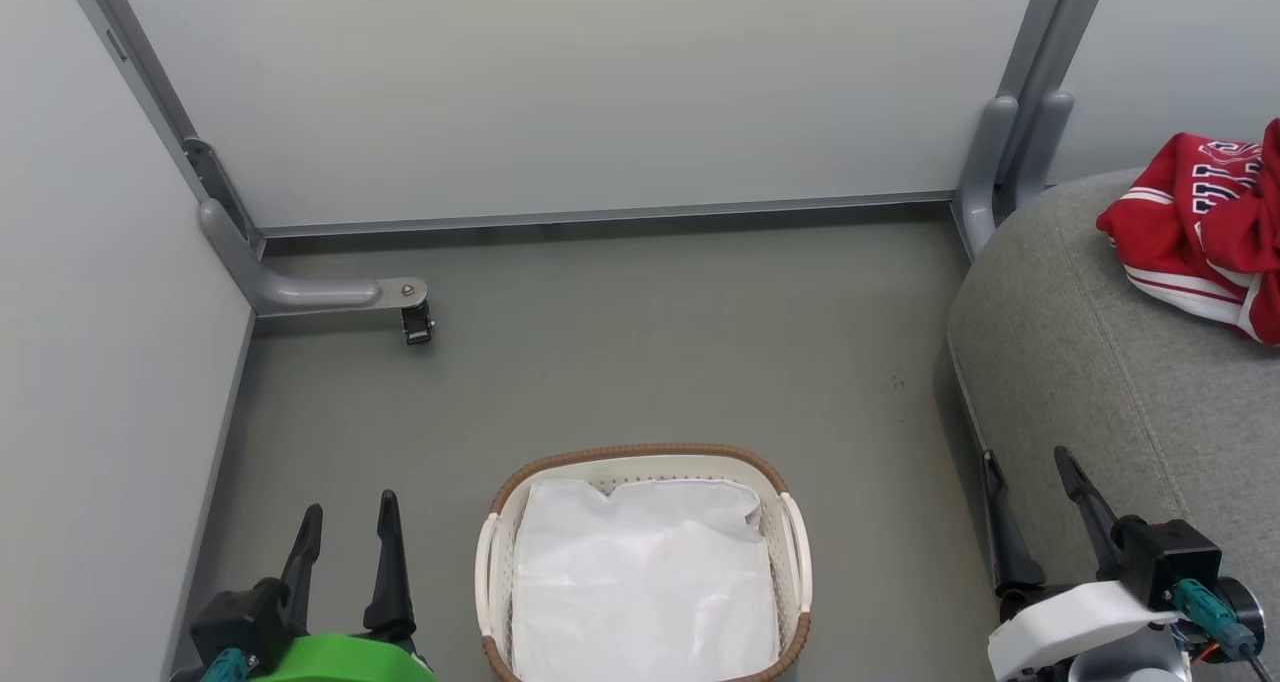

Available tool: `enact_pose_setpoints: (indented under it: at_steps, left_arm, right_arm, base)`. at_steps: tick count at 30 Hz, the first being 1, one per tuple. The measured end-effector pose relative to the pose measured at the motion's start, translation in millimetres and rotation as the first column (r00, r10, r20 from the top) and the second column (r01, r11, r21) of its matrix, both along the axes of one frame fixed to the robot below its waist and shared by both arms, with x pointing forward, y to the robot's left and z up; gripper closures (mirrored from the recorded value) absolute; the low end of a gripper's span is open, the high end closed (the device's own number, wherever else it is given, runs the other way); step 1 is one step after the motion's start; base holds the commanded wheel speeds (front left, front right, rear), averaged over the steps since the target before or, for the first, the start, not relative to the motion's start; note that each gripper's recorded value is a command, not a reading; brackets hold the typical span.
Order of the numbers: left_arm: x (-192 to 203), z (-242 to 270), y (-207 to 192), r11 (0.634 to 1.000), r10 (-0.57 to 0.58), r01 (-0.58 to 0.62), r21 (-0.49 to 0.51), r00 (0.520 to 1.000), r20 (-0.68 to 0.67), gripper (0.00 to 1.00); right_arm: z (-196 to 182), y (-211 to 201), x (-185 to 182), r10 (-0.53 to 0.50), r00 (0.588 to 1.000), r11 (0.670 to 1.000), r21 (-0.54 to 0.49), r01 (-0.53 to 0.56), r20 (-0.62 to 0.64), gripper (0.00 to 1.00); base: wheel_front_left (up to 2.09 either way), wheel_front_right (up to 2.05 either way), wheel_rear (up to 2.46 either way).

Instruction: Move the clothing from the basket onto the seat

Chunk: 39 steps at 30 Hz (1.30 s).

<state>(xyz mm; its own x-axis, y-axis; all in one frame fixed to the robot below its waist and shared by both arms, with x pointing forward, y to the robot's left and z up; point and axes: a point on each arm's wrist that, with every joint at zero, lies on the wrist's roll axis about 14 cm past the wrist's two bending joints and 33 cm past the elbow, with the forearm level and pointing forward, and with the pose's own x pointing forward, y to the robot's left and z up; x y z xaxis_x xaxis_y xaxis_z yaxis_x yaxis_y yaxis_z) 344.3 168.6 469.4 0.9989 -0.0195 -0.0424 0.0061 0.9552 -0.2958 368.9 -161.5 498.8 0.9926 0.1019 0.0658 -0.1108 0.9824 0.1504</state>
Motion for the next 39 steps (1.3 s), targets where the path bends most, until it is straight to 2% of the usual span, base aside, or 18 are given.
enact_pose_setpoints:
  at_steps: [7, 29, 30, 34, 39]
  left_arm:
    - [-5, -5, 2, 0.999, -0.005, 0.006, 0.034, 1.0, -0.013, 0.0]
    - [-9, -15, 2, 1.0, -0.003, 0.003, 0.014, 0.999, -0.04, 0.0]
    - [-9, -16, 2, 1.0, -0.002, 0.003, 0.013, 0.999, -0.043, 1.0]
    - [-12, -26, 1, 1.0, -0.001, 0.001, 0.01, 0.997, -0.078, 1.0]
    - [-13, -31, 6, 0.997, 0.025, -0.032, -0.063, 0.993, -0.112, 1.0]
  right_arm:
    - [1, 4, -1, 0.011, 1.0, 1.0, 0.005, -0.011, 0.002, 0.0]
    - [1, 7, -2, 0.019, 1.0, 1.0, 0.013, -0.019, 0.002, 0.0]
    - [0, 7, -2, 0.019, 1.0, 1.0, 0.013, -0.019, -0.001, 1.0]
    - [-11, 9, -5, 0.019, 0.999, 1.0, 0.021, -0.018, -0.039, 1.0]
    - [-16, 3, -5, -0.001, 0.997, 0.994, 0.106, 0.009, -0.071, 1.0]
  base:
    - [0.0, 0.0, 0.0]
    - [0.0, 0.0, 0.0]
    - [0.0, 0.0, 0.0]
    - [0.0, 0.0, 0.0]
    - [0.0, 0.0, 0.0]
